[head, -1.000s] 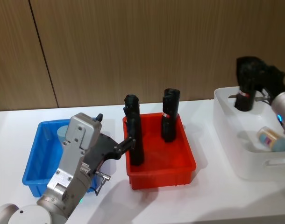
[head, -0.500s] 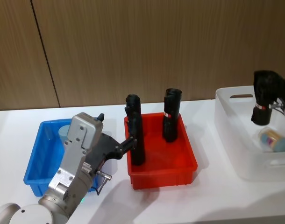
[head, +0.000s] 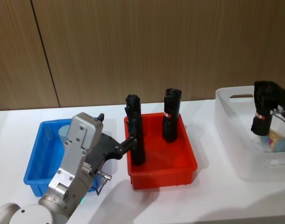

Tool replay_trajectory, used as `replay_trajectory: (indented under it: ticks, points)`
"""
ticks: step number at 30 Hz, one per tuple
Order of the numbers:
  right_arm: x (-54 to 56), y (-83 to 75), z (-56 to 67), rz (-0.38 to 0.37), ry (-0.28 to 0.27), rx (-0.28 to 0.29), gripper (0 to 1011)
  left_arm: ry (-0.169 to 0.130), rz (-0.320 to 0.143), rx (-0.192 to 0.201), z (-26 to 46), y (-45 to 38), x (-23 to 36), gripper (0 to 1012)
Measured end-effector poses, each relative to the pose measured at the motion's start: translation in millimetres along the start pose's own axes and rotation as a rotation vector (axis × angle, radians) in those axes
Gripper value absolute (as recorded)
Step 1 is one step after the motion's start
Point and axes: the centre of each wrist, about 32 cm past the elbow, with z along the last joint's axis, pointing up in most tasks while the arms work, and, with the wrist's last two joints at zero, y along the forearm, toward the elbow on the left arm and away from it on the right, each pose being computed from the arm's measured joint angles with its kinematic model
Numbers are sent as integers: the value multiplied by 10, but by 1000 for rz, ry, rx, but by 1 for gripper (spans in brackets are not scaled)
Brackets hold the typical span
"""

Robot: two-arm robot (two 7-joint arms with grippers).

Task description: Pick the cotton swabs from the blue box and place them into the white box.

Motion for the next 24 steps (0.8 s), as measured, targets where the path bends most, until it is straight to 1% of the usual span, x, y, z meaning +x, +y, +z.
replay_trajectory:
  ticks: [12, 15, 16, 18, 19, 22, 23, 24]
  points:
    - [48, 19, -37, 33, 28, -20, 554, 0, 0, 0, 0, 0, 0, 1004]
    - [57, 23, -41, 42, 34, -24, 617, 0, 0, 0, 0, 0, 0, 1004]
    - [59, 24, -46, 44, 36, -27, 669, 0, 0, 0, 0, 0, 0, 1004]
    - [62, 26, -52, 49, 39, -31, 708, 0, 0, 0, 0, 0, 0, 1004]
    - [63, 27, -55, 50, 40, -32, 764, 0, 0, 0, 0, 0, 0, 1004]
    - [66, 32, -62, 58, 46, -37, 816, 0, 0, 0, 0, 0, 0, 1004]
    - [67, 34, -67, 61, 48, -38, 869, 0, 0, 0, 0, 0, 0, 1004]
    - [68, 35, -68, 62, 49, -39, 887, 0, 0, 0, 0, 0, 0, 1004]
